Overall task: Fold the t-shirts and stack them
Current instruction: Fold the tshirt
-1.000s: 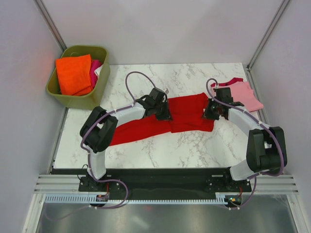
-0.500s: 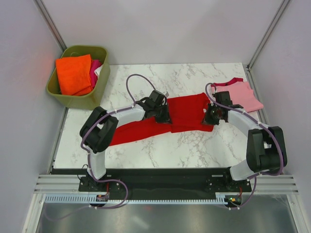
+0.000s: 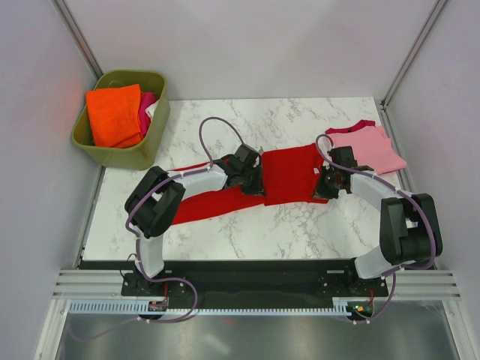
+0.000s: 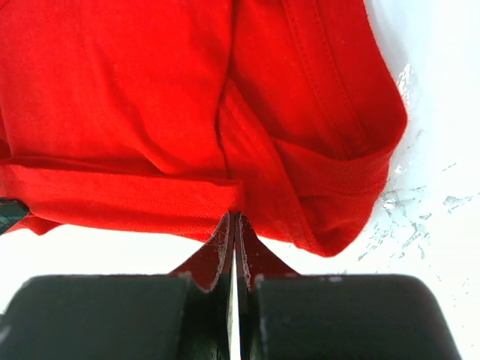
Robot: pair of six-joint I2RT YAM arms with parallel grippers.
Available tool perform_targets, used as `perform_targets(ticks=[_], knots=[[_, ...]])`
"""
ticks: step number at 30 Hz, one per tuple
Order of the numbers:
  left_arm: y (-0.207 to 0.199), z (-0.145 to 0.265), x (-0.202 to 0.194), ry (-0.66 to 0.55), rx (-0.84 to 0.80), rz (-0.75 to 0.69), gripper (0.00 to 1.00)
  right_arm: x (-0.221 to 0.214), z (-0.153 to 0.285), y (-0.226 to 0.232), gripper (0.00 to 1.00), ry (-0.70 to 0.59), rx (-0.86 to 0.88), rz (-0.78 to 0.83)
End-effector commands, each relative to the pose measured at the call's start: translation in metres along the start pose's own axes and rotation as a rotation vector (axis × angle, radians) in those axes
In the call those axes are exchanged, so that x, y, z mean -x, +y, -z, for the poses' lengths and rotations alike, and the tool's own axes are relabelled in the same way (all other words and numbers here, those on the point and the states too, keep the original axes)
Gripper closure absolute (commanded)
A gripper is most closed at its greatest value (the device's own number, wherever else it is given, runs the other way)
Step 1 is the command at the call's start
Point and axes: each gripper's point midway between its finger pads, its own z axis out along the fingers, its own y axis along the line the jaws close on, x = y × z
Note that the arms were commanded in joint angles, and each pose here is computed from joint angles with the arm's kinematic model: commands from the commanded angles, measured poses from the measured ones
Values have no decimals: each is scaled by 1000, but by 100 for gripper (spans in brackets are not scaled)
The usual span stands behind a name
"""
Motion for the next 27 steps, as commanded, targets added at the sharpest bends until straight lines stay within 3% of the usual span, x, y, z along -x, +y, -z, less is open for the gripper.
perform_targets(ticks=[1, 10, 21, 24, 25, 27], knots=[[9, 9, 0, -16, 48, -41, 98, 12, -2, 0, 96, -54, -11, 4], [5, 13, 1, -63, 27, -33, 98, 48, 24, 24, 96, -154, 19, 44], [3, 6, 0, -84, 7, -18, 98, 53, -1, 25, 95, -105, -7, 64], [1, 6, 0, -85, 6, -19, 98, 47, -7, 20, 90, -91, -21, 58], [1, 6, 1, -88, 8, -19, 98, 47, -7, 21, 72, -100, -15, 59], [1, 7, 3, -98, 10, -20, 98, 41, -7, 21, 59, -98, 4, 57]])
